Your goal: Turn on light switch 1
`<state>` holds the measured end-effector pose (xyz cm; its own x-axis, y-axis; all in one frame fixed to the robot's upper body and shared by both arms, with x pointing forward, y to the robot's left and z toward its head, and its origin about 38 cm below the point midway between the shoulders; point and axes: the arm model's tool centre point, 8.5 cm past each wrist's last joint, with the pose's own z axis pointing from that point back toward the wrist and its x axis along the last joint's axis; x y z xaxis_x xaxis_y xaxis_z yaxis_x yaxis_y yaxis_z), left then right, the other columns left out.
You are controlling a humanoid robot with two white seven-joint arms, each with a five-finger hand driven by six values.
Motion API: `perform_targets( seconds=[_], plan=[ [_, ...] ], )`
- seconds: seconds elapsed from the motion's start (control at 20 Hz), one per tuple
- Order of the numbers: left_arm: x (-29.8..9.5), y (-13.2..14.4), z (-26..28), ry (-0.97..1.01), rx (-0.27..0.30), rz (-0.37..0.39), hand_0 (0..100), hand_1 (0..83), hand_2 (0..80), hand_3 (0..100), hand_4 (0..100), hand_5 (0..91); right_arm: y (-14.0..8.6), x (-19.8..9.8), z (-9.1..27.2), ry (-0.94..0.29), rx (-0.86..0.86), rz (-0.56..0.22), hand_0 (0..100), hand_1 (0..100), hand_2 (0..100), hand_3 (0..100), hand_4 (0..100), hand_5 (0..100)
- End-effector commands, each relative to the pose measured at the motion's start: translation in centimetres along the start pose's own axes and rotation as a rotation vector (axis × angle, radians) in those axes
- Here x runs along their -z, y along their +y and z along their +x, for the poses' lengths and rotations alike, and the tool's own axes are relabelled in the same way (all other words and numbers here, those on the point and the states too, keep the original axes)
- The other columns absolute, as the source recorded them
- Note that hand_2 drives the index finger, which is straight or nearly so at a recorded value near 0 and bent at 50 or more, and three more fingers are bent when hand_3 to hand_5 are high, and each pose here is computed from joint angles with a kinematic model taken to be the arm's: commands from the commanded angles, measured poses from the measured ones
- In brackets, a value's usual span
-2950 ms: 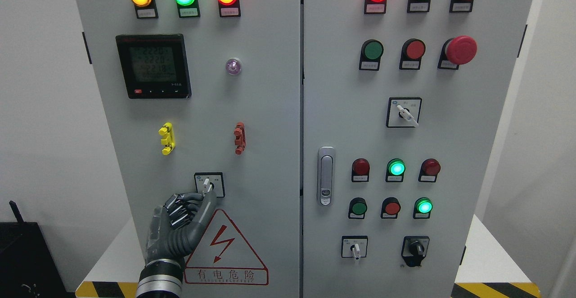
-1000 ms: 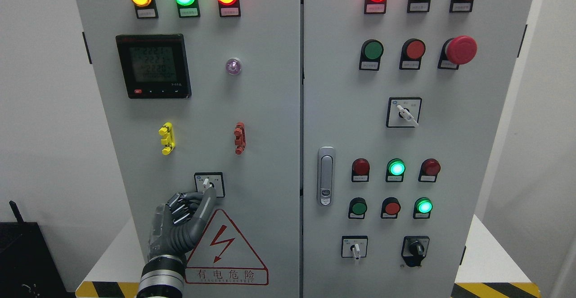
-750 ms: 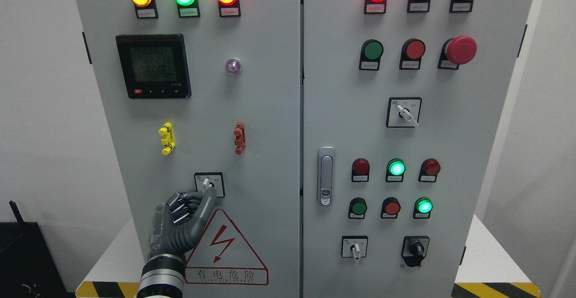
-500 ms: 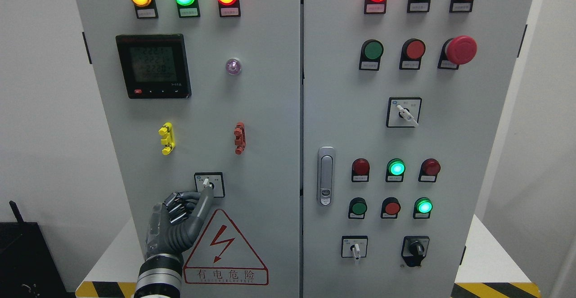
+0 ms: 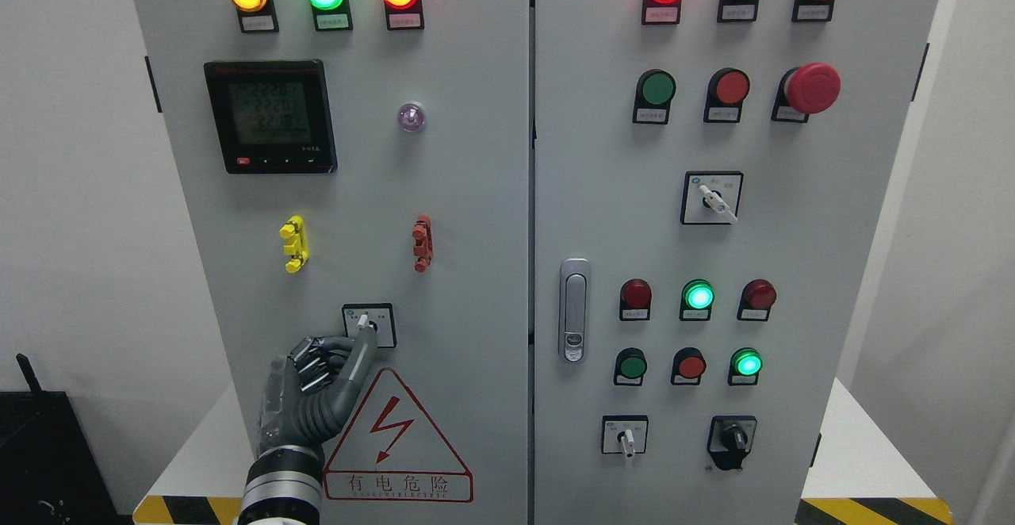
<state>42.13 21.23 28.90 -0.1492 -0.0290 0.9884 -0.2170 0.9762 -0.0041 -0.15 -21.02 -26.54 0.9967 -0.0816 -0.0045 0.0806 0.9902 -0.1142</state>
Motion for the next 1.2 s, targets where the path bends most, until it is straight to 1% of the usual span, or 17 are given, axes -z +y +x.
perform_targets(
  seconds=[0.0, 0.65, 0.85, 1.15],
  plan=[
    [0.07, -0.19, -0.18, 0.006, 0.004, -0.003, 22, 60.4, 55.5, 81, 91, 84.0, 0.0, 0.0, 0.0, 0.0, 0.0, 0.0, 31, 0, 0, 0, 0, 0],
    [0.15, -0.23, -0.15, 0.006, 0.004, -0.004, 22, 59.5, 56.3, 82, 91, 84.1, 0.01, 0.0, 0.1, -0.002, 0.0, 0.0, 31, 0, 0, 0, 0, 0],
    [0.17, -0.85, -0.02, 0.003, 0.006, -0.019, 22, 59.0, 56.4, 82, 92, 84.1, 0.0, 0.0, 0.0, 0.0, 0.0, 0.0, 30, 0, 0, 0, 0, 0],
    [0.21, -0.85, 0.0, 0.003, 0.007, -0.019, 23, 58.7, 56.6, 82, 92, 84.2, 0.0, 0.0, 0.0, 0.0, 0.0, 0.0, 31, 0, 0, 0, 0, 0]
  ],
)
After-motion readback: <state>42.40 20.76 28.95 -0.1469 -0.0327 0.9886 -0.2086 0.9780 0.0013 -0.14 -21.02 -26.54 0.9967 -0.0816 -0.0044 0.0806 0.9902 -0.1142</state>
